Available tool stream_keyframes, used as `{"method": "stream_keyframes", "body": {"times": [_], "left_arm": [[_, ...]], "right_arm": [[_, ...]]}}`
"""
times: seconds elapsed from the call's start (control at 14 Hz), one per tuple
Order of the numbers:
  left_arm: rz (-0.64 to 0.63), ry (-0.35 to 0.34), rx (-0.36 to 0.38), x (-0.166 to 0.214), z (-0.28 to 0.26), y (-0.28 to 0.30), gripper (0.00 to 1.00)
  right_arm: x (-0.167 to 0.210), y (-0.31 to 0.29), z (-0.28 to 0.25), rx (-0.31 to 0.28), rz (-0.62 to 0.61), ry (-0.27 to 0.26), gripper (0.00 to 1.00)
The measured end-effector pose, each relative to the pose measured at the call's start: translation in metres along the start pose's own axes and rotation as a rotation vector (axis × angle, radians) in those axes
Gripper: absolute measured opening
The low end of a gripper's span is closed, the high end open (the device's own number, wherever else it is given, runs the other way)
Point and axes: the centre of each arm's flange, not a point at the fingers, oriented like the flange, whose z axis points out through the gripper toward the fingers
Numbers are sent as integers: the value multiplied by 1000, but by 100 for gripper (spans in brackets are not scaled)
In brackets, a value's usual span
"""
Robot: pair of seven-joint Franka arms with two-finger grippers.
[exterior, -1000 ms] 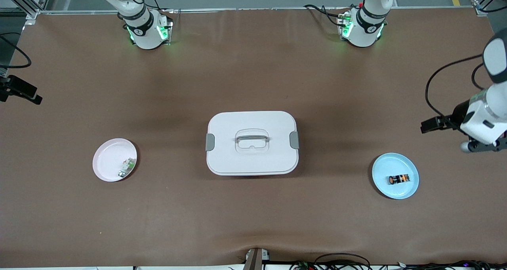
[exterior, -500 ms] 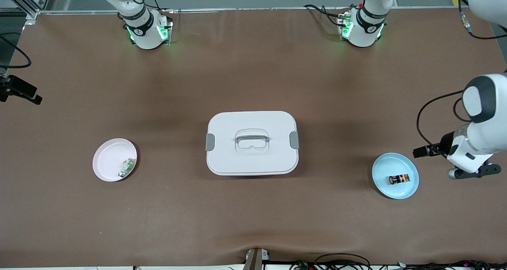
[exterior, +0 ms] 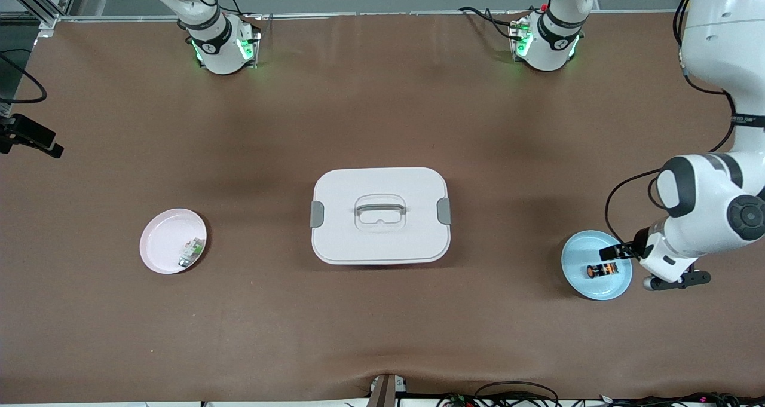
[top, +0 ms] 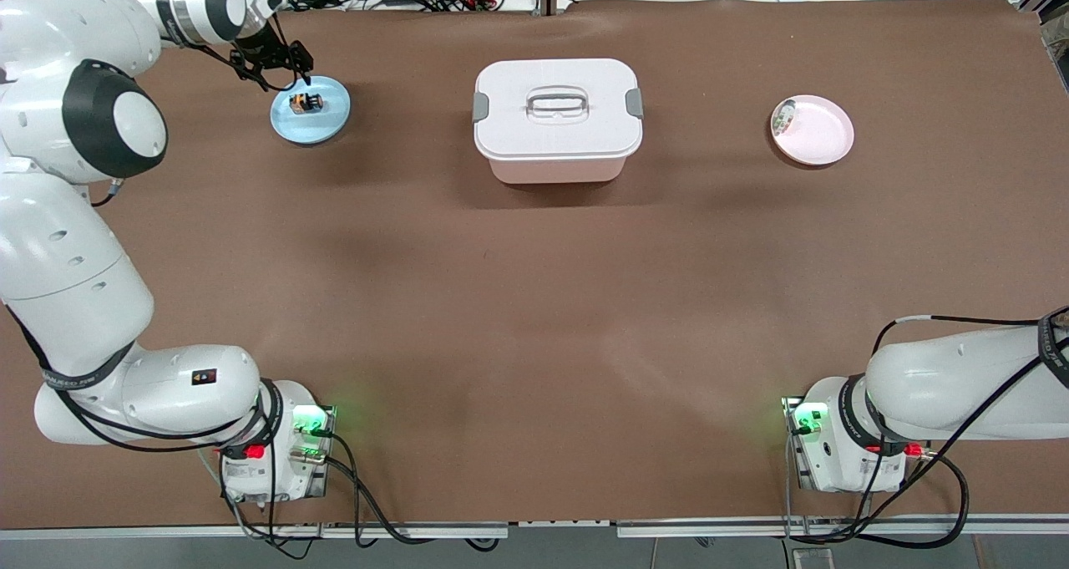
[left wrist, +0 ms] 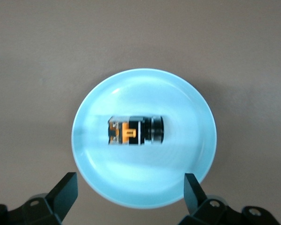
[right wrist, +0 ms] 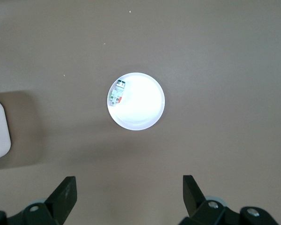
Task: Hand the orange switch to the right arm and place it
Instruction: 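Close the left gripper on the orange switch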
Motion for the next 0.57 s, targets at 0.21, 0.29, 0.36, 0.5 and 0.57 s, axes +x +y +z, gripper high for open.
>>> {"method": "stream_keyframes", "body": {"times": [0.21,0.29,0.36,0.5,0.57], "left_arm": [[20,42,17,5,25,-1,100],[22,52,16,6,32,-1,100],[23,59,13,7,39,0,100],[22,71,10,8,49,-1,100],[21,76,9,9,53,-1,100]], "right_arm": [[0,0,0,0,1,1,100],[0,0,0,0,1,1,100],[0,1,0,0,1,1,100],[0,1,0,0,1,1,100],[0,1,0,0,1,1,100]]}}
